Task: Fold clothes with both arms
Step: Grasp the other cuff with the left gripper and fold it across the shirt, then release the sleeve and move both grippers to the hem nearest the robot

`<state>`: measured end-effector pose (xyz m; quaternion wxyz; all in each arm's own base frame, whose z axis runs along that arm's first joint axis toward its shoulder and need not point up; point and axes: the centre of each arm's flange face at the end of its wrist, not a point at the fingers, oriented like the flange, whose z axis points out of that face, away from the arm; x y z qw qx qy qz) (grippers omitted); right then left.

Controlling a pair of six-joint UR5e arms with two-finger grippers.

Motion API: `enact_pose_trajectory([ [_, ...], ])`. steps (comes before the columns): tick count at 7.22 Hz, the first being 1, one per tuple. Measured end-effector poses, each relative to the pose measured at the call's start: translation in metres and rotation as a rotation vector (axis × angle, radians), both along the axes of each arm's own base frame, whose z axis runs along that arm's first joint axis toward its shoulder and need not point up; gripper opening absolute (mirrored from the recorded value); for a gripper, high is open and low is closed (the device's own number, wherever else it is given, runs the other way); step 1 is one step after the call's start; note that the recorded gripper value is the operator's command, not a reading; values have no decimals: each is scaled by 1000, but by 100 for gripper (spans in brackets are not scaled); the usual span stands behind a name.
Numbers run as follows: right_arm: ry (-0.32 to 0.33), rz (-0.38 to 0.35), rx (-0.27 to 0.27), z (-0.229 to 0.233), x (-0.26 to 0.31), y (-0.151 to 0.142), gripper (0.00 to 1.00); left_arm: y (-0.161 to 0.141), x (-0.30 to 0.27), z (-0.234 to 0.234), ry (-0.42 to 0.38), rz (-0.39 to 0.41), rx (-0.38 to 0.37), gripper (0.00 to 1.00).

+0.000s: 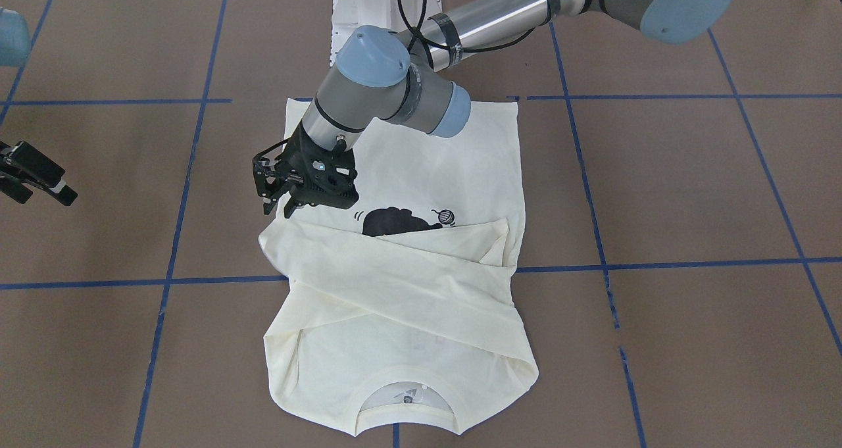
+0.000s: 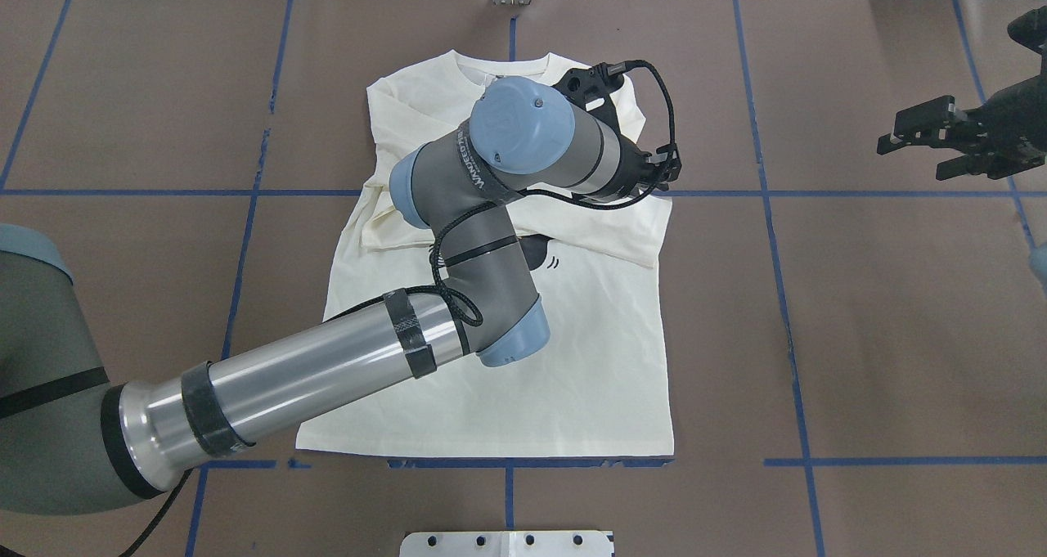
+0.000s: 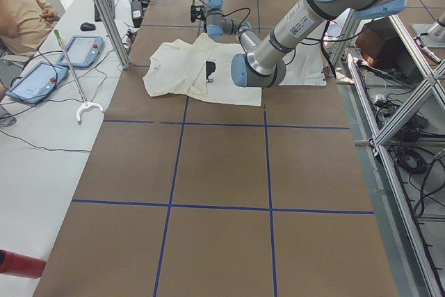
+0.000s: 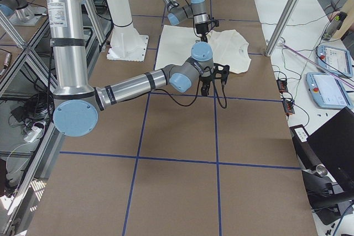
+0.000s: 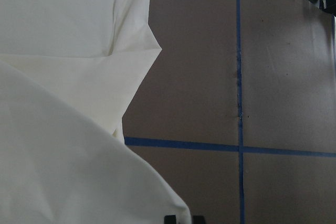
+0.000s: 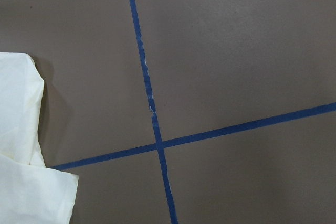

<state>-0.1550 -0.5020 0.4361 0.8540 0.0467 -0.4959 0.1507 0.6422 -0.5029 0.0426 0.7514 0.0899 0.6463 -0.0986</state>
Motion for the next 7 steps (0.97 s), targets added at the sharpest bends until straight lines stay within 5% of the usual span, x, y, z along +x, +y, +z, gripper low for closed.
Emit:
enact_pose_trajectory([
  [3, -16, 37, -50, -50, -101, 25, 99, 26, -90, 64, -1, 38, 59, 83],
  [5, -62, 81, -148, -90, -196, 104, 96, 36, -156, 120, -87, 40, 133, 82],
  [7, -61, 135, -260, -114, -276, 197, 92, 44, -202, 165, -132, 46, 128, 82],
])
